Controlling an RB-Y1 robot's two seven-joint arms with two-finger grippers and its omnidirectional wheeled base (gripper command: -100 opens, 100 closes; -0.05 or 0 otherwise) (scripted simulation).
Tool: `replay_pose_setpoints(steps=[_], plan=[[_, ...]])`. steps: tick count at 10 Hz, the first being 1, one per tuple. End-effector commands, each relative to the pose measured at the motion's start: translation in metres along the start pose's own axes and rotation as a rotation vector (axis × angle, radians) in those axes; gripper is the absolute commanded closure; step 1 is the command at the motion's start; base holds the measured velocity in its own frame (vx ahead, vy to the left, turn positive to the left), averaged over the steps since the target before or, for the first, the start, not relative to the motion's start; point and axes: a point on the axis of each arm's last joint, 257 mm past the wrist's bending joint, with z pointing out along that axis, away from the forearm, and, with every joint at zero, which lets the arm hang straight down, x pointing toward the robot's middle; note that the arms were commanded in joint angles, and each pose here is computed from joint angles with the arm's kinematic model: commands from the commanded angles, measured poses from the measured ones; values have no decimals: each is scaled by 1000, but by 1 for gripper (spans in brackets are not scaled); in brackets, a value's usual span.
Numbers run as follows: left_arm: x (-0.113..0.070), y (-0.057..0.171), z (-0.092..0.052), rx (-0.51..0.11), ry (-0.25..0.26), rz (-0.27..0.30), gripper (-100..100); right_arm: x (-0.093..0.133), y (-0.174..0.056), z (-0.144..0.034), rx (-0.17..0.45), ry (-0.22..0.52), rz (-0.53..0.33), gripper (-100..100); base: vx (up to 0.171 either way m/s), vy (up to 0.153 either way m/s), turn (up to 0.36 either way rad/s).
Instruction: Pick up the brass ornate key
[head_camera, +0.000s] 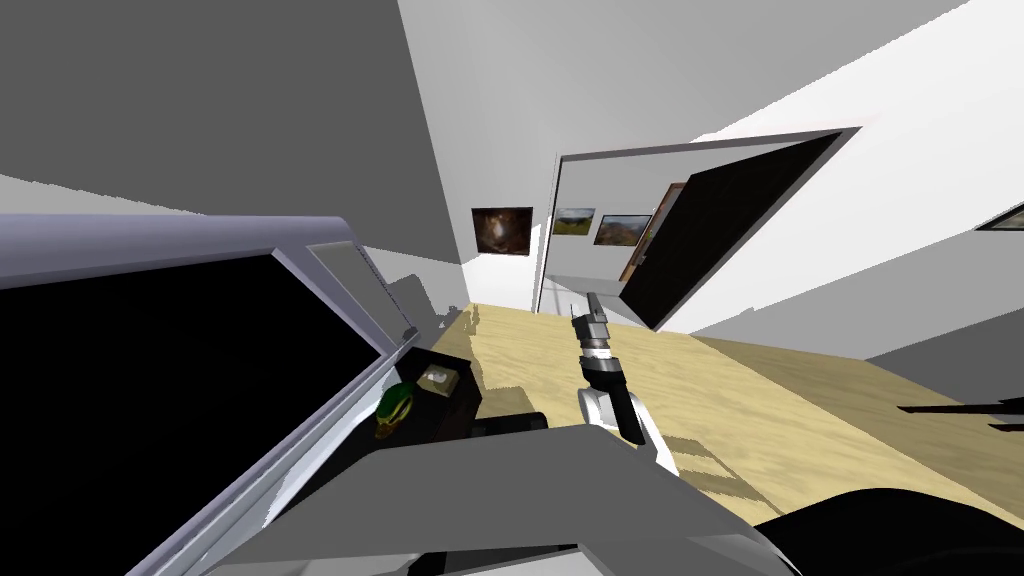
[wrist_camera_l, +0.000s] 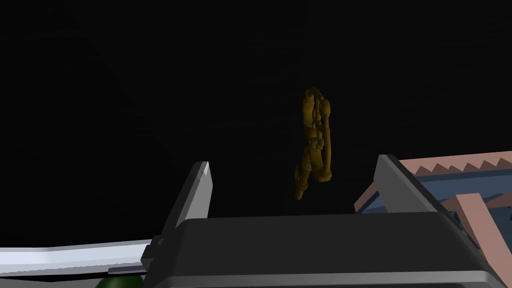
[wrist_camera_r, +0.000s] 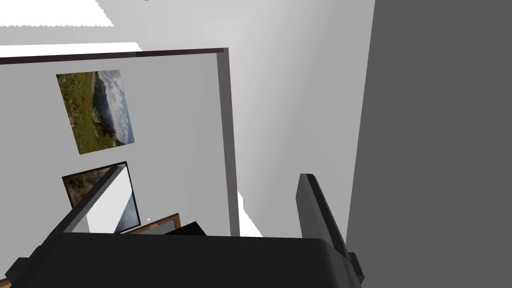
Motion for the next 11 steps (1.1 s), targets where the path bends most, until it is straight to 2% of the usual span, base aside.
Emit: replay_pose_setpoints(steps=[1,7,8,9,11], plan=[[0,-7,6,-2,0,-2,-100,0,0,0,0,0,0,0,-47,15,-15],[-2,-33,23,-3,3,-7,-100,0,0,0,0,0,0,0,-51,11,-12],[-2,-32,21,-2,3,-7,-100,0,0,0,0,0,0,0,-19,2,-6],[-2,-32,22,-2,3,-7,100,0,0,0,0,0,0,0,0,0,0],[-1,-29,21,-7,4,-6,100,0,0,0,0,0,0,0,-3,1,6]])
